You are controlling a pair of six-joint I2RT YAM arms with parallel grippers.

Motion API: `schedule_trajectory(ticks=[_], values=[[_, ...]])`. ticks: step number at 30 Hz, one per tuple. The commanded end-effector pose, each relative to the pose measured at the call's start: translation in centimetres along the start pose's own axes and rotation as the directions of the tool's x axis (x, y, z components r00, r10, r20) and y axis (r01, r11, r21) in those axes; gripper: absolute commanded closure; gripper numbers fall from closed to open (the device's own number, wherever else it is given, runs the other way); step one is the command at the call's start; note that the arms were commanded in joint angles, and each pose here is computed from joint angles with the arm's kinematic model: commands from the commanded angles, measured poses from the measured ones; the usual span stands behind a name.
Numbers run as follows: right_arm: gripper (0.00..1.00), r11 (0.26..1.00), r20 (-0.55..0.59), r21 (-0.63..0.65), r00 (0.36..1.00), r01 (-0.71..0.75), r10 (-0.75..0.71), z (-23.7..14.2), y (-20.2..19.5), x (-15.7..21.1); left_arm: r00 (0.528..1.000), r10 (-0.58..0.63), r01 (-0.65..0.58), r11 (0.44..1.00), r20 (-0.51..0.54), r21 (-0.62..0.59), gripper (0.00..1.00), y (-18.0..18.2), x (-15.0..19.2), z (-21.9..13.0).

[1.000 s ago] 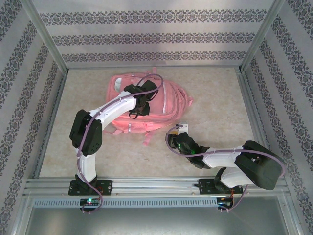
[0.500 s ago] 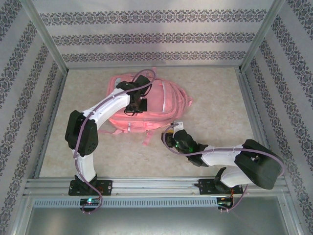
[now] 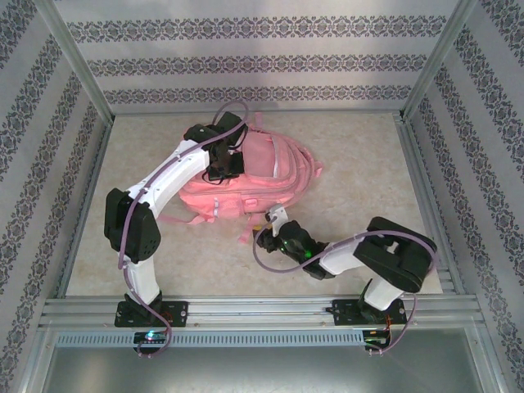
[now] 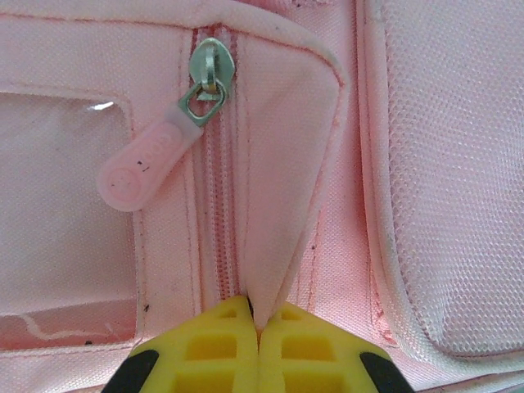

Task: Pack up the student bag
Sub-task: Zip the student bag at the top-left of the table.

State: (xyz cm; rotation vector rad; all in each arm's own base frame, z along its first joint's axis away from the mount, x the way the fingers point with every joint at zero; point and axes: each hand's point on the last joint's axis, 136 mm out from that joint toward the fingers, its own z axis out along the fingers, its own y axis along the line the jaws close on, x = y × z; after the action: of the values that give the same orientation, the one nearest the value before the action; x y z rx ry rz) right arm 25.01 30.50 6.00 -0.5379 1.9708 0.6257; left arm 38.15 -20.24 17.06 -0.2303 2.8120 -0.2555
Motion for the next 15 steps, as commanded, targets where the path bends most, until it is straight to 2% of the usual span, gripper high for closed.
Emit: schedule_trajectory(ticks=[1,9,15], values=[[0.50,0.988,0.108,0.002,0.982,0.155,-0.154,0.5,0.9,-1.4,0.993,-0.070,0.057,0.990,0.097,0.126,1.00,-1.8,-2.2,-4.3],[0.46,0.978,0.176,0.088,0.963,0.191,-0.204,2.1,-0.2,-0.5,0.991,-0.109,0.094,0.978,0.075,0.187,1.00,-2.7,-2.0,-4.5],[0.46,0.969,0.174,0.138,0.958,0.203,-0.226,3.6,-0.5,-0.4,0.991,-0.108,0.092,0.977,0.074,0.194,1.00,-2.9,-2.0,-4.6]])
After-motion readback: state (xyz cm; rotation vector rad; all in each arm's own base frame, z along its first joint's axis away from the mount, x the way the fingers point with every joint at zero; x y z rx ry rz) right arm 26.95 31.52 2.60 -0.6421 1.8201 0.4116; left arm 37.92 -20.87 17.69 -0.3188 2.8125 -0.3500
